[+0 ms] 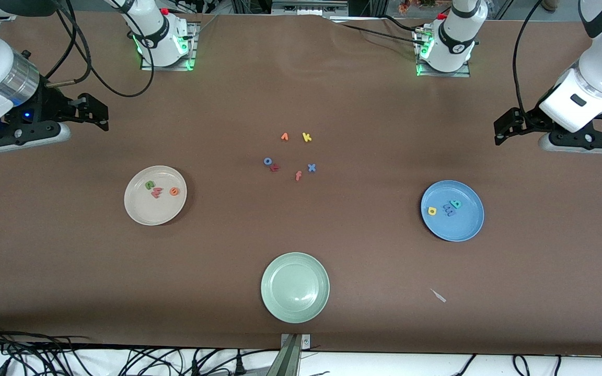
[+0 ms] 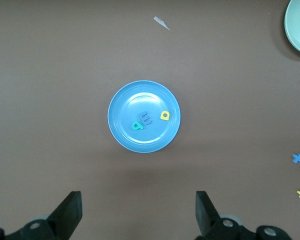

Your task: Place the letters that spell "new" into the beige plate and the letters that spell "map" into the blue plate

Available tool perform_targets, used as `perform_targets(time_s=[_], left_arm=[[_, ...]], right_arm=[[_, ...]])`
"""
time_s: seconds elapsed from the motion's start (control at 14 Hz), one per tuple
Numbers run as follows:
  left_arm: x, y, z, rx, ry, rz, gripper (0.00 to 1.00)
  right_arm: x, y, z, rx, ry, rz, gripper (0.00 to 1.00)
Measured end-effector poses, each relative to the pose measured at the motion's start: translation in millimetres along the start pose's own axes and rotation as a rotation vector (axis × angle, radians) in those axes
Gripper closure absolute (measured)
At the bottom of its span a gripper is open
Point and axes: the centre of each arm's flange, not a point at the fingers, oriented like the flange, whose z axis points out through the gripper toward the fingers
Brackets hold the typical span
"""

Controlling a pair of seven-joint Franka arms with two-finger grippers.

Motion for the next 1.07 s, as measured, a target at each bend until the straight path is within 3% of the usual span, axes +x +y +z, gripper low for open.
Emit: perform_targets(time_s=[1.07], left_arm=[[0.0,0.0,0.0,0.0,0.0,0.0,0.0]], right_arm=[[0.9,0.1,2.5,0.0,-0.007,0.0,0.0]])
